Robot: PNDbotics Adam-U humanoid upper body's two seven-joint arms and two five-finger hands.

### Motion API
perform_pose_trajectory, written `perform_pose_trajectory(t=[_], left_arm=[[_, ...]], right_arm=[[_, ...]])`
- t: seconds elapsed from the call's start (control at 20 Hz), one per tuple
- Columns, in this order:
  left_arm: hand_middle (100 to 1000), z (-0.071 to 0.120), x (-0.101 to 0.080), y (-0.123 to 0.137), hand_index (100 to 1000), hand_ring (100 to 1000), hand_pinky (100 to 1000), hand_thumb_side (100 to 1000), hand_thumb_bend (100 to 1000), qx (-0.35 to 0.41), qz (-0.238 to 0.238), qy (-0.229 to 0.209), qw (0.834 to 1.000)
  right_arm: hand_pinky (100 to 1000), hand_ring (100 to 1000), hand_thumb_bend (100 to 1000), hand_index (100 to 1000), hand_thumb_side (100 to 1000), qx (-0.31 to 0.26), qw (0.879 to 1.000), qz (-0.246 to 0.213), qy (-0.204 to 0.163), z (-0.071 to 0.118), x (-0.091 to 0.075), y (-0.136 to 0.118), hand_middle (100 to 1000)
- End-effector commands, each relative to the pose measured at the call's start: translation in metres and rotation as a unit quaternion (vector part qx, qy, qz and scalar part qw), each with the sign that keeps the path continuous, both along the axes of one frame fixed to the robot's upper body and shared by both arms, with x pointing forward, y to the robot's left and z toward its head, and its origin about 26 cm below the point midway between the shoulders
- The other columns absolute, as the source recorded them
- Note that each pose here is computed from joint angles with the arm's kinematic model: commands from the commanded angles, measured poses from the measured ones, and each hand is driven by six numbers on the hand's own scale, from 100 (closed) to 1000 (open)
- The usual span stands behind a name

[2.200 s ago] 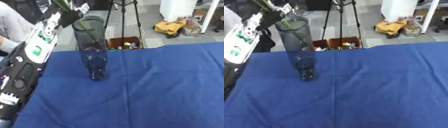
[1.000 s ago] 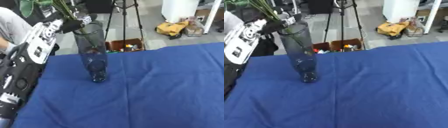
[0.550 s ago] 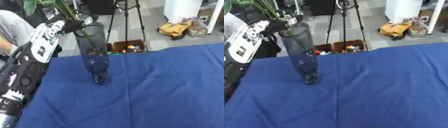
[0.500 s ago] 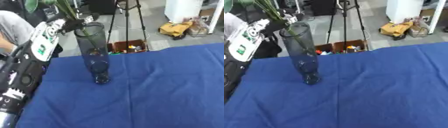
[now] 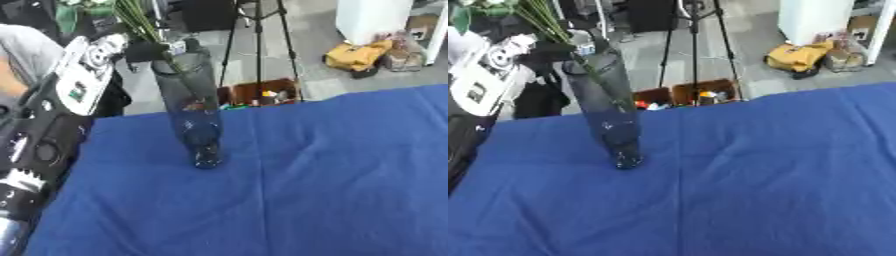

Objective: Arrange flowers into the vase.

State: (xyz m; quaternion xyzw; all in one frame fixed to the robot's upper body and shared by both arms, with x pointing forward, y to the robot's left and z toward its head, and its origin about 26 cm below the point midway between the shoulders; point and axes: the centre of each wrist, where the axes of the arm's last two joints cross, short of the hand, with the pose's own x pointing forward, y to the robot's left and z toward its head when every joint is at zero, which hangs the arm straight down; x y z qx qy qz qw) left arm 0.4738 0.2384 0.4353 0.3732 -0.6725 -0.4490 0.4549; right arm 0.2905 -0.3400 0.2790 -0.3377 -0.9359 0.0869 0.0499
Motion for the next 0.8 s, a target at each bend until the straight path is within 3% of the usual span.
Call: perform_pose_trajectory(t=[0.05,0.8], left_arm=[[1000,0.022,-0.0102,0.0138,1000,1000,1000,813,531,0.021,0.021,0.004,1.0],[1000,0.0309,-0.019,0.0181,1000,1000,1000,871,562,0.027,0.017,0.0,0.999]], right_arm=[[777,825,100,832,744,-0.008,1.0,0.002,-0.01,0.0086,-0.0039,-0.0006,776],[777,825,100,832,743,-0.007,1.0,0.002,-0.003,0.0066,-0.0041,-0.0013,775]])
